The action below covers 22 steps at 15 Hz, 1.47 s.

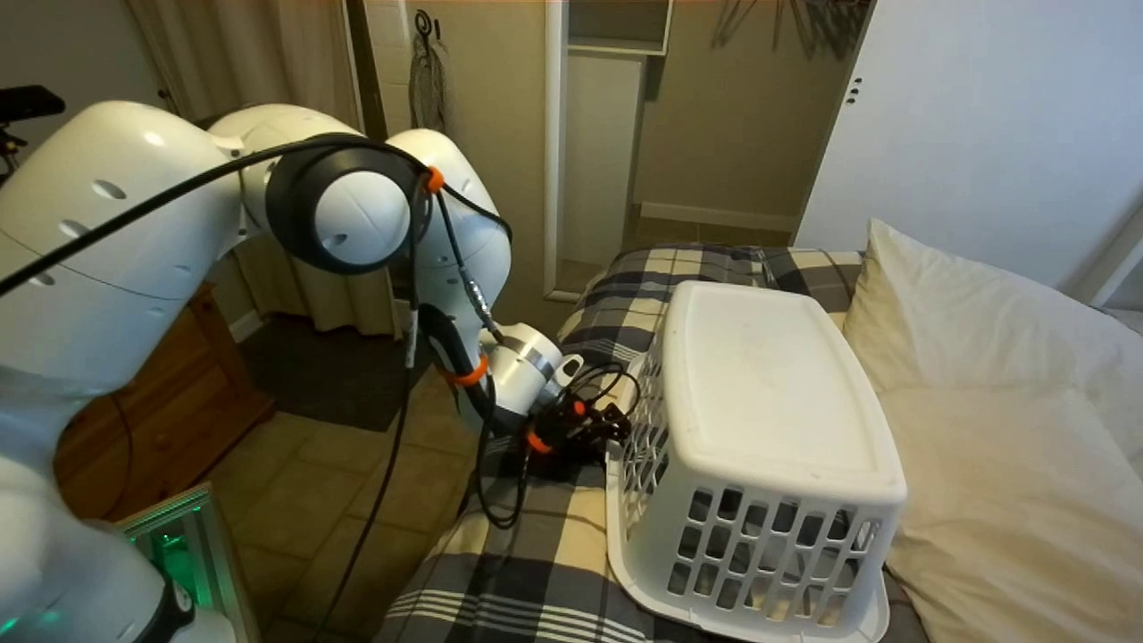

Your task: Put the washing basket upright

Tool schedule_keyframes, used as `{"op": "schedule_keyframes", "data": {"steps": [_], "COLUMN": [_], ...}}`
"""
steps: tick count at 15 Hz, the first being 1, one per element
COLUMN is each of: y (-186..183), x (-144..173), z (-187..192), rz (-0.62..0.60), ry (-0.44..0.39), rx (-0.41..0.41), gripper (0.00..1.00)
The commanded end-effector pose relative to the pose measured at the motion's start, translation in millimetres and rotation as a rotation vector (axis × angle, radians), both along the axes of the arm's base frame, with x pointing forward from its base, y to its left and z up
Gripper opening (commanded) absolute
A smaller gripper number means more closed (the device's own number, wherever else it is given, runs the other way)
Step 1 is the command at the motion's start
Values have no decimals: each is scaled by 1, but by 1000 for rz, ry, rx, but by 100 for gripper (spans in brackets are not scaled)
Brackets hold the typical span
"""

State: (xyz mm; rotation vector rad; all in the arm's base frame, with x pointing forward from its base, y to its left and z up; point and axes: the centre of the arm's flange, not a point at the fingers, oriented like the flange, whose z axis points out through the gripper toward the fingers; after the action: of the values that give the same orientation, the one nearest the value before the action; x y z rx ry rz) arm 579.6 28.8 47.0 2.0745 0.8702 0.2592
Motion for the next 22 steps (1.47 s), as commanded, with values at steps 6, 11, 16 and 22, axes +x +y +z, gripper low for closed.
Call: {"op": "schedule_keyframes", "data": {"steps": [6, 11, 16, 22], "y": [1, -2, -13, -23], "x": [12, 13, 5, -6], "z": [107, 192, 280, 352], "rz": [5, -41, -122, -170], "ry": [-94, -145, -217, -259], "rx": [151, 307, 460, 640], "gripper": [27, 27, 27, 27]}}
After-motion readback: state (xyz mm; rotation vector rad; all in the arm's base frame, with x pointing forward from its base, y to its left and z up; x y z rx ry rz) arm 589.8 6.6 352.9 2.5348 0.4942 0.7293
